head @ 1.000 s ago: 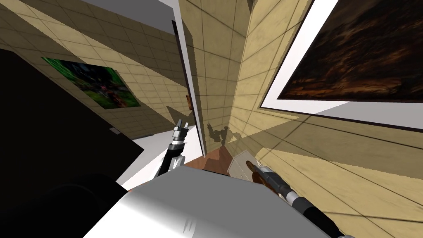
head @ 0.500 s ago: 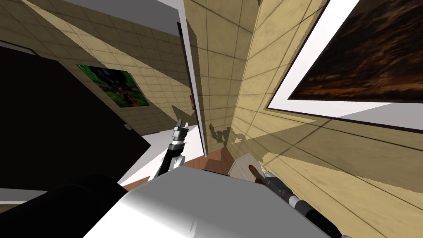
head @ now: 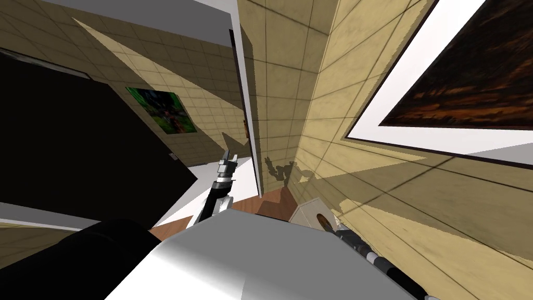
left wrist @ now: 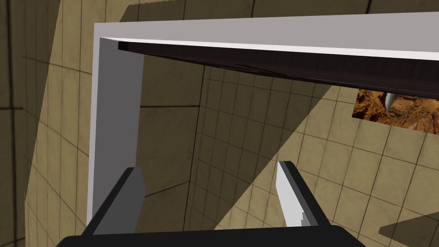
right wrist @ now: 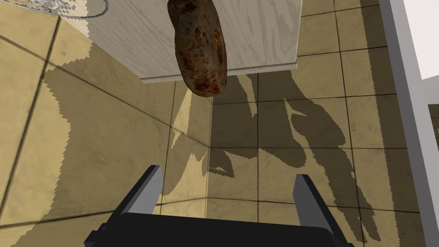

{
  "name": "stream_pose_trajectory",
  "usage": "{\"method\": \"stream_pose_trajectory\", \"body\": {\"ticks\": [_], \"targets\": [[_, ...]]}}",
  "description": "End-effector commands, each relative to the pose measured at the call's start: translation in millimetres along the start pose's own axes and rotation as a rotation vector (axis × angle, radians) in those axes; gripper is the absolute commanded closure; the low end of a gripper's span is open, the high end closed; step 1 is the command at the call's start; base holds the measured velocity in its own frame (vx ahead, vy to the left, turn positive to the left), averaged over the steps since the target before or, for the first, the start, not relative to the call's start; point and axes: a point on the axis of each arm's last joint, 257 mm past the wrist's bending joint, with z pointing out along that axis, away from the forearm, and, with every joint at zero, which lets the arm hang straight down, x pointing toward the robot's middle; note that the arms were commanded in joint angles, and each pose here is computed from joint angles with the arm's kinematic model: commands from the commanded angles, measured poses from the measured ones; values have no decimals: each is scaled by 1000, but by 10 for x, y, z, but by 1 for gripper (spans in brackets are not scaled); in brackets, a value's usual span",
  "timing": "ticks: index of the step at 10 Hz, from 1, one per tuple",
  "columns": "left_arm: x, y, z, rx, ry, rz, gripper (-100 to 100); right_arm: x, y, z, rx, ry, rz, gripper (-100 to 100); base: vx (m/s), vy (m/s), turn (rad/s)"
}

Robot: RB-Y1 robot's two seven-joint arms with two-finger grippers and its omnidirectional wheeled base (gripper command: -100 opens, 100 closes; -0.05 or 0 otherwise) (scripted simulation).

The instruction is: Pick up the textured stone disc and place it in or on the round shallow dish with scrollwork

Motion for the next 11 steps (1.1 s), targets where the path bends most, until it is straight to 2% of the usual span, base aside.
{"method": "stream_pose_trajectory", "body": {"ticks": [1, 2, 3, 5, 8, 11], "targets": [[0, 0, 0, 0, 0, 0, 0, 93, -25, 0, 2, 27, -16, -100, 17, -20, 90], [0, 0, 0, 0, 0, 0, 0, 246, -61, 14, 5, 70, -33, -100, 19, -16, 115], [0, 0, 0, 0, 0, 0, 0, 255, -64, 13, 5, 73, -38, -100, 16, -14, 88], [0, 0, 0, 0, 0, 0, 0, 533, -118, 32, 5, 151, -66, -100, 23, -17, 175], [0, 0, 0, 0, 0, 0, 0, 687, -149, 33, 6, 198, -96, -100, 15, -20, 78], [0, 0, 0, 0, 0, 0, 0, 1024, -185, 30, -2, 294, -138, -100, 20, -19, 138]]}}
